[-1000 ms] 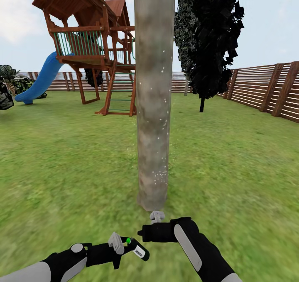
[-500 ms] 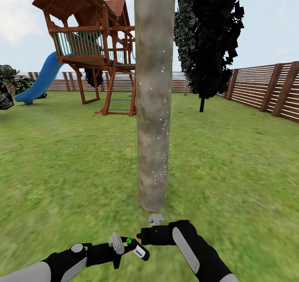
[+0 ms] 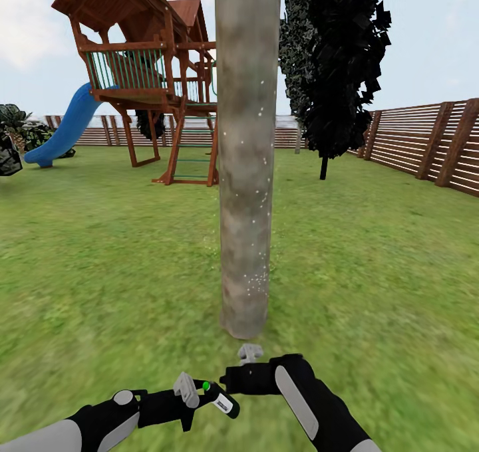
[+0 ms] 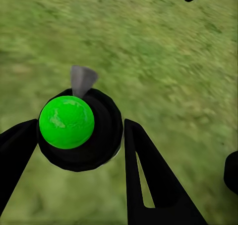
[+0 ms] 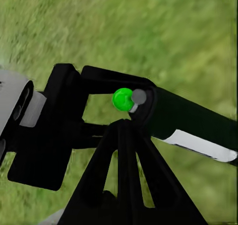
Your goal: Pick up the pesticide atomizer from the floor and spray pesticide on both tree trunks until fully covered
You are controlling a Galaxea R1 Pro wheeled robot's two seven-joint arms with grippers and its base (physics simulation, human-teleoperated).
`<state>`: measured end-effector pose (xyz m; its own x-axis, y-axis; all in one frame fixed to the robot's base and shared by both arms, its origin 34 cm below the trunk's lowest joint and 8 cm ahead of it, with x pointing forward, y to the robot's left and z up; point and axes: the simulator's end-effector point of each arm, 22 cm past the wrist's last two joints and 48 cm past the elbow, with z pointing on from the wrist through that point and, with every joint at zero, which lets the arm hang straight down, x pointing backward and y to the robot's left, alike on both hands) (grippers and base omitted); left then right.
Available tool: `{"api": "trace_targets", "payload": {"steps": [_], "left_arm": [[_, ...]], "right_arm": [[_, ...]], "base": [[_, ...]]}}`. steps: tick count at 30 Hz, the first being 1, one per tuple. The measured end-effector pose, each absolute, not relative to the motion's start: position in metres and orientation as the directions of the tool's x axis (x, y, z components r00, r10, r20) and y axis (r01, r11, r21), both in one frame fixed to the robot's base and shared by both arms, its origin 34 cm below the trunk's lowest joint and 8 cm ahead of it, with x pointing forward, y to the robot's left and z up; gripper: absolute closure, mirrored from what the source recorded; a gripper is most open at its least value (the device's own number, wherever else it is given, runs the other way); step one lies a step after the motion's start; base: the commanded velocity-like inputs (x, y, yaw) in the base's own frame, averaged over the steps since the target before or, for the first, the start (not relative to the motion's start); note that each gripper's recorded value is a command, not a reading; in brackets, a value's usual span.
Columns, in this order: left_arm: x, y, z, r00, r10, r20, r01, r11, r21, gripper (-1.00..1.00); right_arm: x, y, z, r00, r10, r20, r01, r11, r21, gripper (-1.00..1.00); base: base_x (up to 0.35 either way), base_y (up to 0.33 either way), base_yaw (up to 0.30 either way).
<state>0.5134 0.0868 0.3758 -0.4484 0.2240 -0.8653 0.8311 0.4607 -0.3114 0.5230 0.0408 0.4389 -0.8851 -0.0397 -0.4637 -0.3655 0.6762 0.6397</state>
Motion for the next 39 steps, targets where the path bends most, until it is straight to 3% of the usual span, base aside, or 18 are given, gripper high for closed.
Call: {"api": "trace_targets", "payload": {"steps": [6,39], "left_arm": [[0.513,0.087,0.376,-0.448,0.224,-0.865,0.831,0.461,-0.311,1.0],[0.514,0.086,0.376,-0.448,0.224,-0.866,0.83,0.465,-0.309,1.0]], "right_arm": [[0.535,0.039,0.438,-0.86,-0.015,-0.511,-0.374,0.699,0.609,1.0],[0.535,0.048,0.427,-0.848,-0.001,-0.531,-0.377,0.705,0.601,1.0]], "base": [[0.0,0.0,0.0],[0.0,0.0,0.0]]}}
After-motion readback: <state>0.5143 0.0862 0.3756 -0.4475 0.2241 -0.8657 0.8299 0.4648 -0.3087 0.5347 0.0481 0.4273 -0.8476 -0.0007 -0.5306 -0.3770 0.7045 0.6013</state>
